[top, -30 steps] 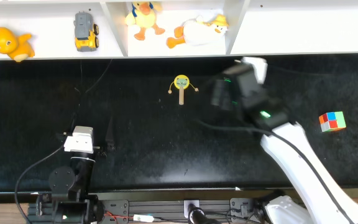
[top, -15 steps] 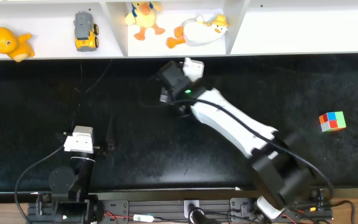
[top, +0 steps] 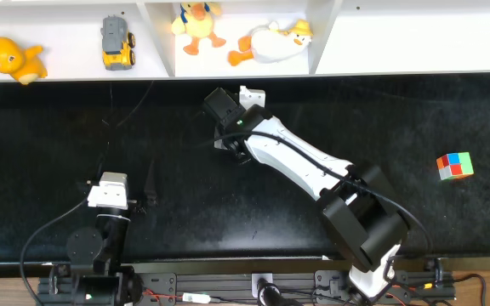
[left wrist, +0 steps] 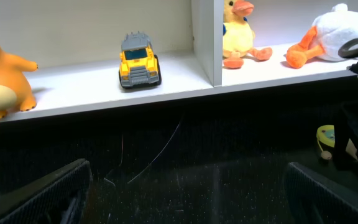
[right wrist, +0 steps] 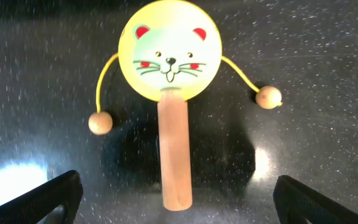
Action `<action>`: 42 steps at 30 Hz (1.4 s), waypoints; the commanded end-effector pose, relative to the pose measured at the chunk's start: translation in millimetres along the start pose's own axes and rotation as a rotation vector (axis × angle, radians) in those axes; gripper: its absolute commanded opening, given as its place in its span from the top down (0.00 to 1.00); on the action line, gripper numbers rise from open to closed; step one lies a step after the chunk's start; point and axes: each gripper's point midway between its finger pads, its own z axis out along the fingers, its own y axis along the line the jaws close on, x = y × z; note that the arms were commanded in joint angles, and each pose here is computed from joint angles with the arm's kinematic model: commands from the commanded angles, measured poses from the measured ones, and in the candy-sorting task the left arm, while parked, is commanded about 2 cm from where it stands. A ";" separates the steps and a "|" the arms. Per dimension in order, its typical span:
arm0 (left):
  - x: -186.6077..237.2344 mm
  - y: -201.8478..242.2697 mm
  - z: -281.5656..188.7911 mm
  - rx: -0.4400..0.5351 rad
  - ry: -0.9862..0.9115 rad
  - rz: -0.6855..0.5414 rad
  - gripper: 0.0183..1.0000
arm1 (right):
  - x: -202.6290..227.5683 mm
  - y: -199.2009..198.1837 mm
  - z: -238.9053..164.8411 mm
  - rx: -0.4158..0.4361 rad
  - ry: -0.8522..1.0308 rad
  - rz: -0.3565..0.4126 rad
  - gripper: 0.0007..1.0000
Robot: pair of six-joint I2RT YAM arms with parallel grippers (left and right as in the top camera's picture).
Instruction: Store Toys
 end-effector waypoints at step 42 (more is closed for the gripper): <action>-0.7 -2.8 -0.5 0.015 -0.005 -0.008 0.00 | -17.8 -2.1 -1.9 -0.020 -0.017 -0.095 0.88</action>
